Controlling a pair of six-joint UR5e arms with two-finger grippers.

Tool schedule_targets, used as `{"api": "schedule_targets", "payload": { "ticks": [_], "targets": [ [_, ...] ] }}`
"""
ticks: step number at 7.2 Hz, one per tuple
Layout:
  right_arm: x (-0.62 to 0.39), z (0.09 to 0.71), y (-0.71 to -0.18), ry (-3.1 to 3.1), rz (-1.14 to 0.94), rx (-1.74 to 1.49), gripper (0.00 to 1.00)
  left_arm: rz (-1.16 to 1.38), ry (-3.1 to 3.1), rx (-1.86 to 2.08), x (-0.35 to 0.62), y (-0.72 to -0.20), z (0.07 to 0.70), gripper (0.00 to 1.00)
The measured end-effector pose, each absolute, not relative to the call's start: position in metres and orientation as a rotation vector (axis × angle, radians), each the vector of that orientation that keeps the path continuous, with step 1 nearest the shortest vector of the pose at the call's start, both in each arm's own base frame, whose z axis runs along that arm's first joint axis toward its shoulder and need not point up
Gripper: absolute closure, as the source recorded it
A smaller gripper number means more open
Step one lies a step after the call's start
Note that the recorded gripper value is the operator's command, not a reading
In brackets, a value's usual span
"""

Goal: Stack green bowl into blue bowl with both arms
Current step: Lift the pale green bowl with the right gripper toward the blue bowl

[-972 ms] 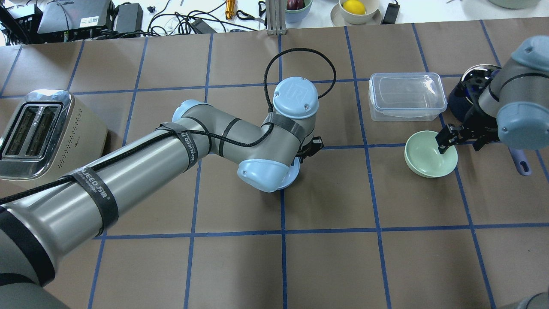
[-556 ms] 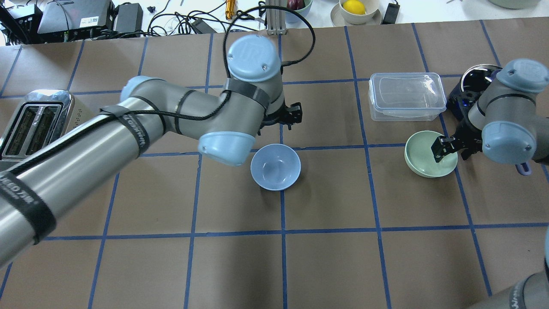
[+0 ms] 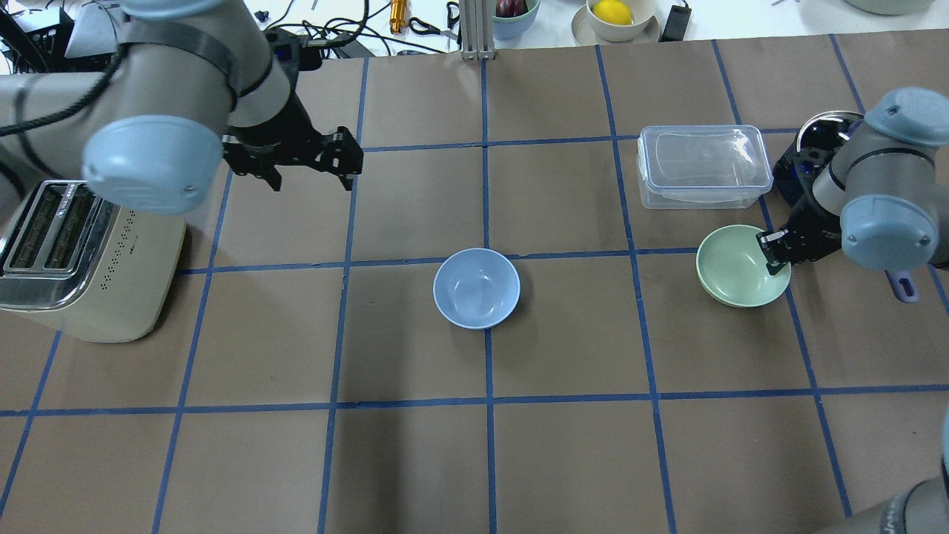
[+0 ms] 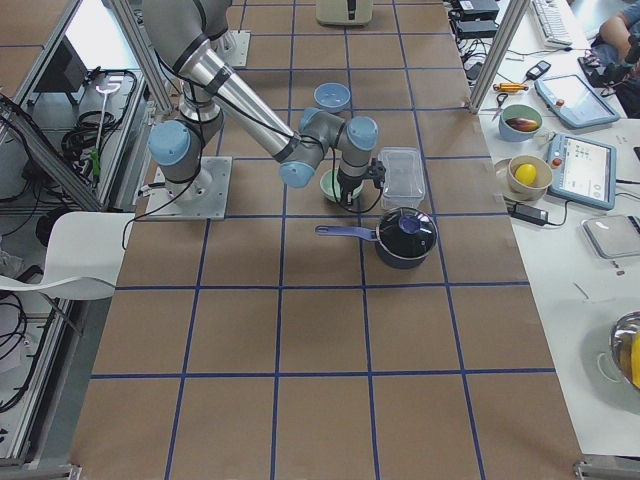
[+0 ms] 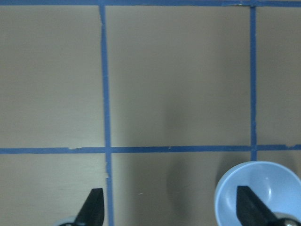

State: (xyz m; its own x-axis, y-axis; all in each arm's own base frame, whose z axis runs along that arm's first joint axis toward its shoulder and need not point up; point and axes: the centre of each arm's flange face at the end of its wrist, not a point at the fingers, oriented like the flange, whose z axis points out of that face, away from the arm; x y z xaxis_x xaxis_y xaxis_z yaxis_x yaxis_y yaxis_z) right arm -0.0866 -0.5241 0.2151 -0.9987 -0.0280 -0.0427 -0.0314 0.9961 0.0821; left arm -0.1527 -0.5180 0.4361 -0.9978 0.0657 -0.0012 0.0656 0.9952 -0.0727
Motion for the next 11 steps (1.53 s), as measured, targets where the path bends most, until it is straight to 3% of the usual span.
{"api": "schedule_targets", "payload": {
  "ticks": [2, 5, 8, 11],
  "targets": [
    [-0.06, 0.258, -0.55, 3.017, 0.131, 0.038, 1.0, 0.075, -3.138, -0.073, -0.144, -0.485, 0.486, 0.0],
    [0.079, 0.298, -0.568, 2.939, 0.16, 0.096, 1.0, 0.109, -3.16, 0.0, -0.134, -0.484, 0.509, 0.0],
    [0.242, 0.297, -0.528, 2.888, 0.209, 0.071, 1.0, 0.082, -3.161, 0.023, -0.133, -0.49, 0.508, 0.0],
    [0.295, 0.262, -0.49, 2.899, 0.137, -0.051, 1.0, 0.09, -3.167, 0.024, -0.133, -0.486, 0.511, 0.0]
  ]
}}
